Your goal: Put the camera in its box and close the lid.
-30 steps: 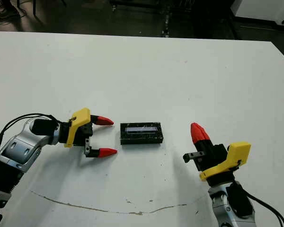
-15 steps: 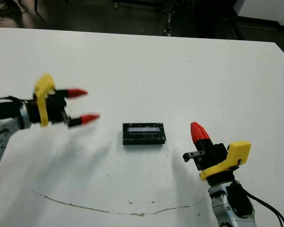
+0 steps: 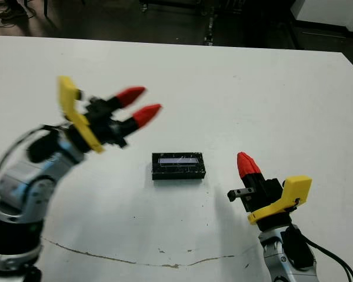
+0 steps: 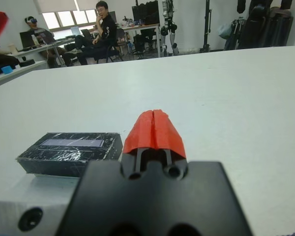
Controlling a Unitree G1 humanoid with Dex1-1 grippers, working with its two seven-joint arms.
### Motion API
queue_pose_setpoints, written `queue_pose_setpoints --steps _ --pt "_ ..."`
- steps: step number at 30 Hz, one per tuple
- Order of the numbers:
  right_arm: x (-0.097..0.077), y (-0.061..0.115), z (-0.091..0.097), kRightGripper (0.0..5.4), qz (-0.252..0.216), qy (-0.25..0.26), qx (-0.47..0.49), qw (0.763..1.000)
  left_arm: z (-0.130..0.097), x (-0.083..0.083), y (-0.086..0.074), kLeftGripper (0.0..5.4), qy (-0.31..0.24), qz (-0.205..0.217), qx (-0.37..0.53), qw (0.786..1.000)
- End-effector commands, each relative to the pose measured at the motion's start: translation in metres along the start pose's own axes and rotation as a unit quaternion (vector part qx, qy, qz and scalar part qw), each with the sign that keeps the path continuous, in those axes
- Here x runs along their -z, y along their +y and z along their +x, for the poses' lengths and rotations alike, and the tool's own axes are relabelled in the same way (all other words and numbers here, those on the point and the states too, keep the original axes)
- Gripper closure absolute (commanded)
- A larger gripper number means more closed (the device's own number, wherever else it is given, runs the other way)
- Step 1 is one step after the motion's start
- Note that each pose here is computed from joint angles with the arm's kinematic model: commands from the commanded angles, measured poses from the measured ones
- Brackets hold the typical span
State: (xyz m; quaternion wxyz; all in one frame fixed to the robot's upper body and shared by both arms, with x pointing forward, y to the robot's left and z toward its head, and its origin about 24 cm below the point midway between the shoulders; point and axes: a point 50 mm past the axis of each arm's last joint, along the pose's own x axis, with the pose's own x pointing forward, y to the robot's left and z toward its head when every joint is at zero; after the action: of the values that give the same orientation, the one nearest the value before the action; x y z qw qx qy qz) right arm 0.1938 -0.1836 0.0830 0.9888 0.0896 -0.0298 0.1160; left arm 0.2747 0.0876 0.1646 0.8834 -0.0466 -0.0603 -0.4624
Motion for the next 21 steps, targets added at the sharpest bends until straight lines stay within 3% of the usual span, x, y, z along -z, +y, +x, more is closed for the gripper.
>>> queue_pose_setpoints --steps 1,5,13,21 --pt "0.002 -0.002 -0.003 5.40 0.000 0.007 0.015 1.000 0.007 0.024 -0.004 3.56 0.052 -0.025 -0.006 0.998" --pt "0.003 -0.002 -0.003 5.40 0.002 0.005 0.013 1.000 0.011 0.046 -0.008 4.19 0.104 -0.050 -0.015 0.993" --pt "0.004 -0.001 -0.003 5.40 0.011 0.006 0.014 1.000 0.008 0.084 -0.010 5.39 0.223 -0.050 -0.031 0.973" --pt "0.004 0.000 -0.003 5.40 0.007 0.005 0.012 1.000 -0.003 0.109 -0.015 5.39 0.295 -0.041 -0.029 0.954"
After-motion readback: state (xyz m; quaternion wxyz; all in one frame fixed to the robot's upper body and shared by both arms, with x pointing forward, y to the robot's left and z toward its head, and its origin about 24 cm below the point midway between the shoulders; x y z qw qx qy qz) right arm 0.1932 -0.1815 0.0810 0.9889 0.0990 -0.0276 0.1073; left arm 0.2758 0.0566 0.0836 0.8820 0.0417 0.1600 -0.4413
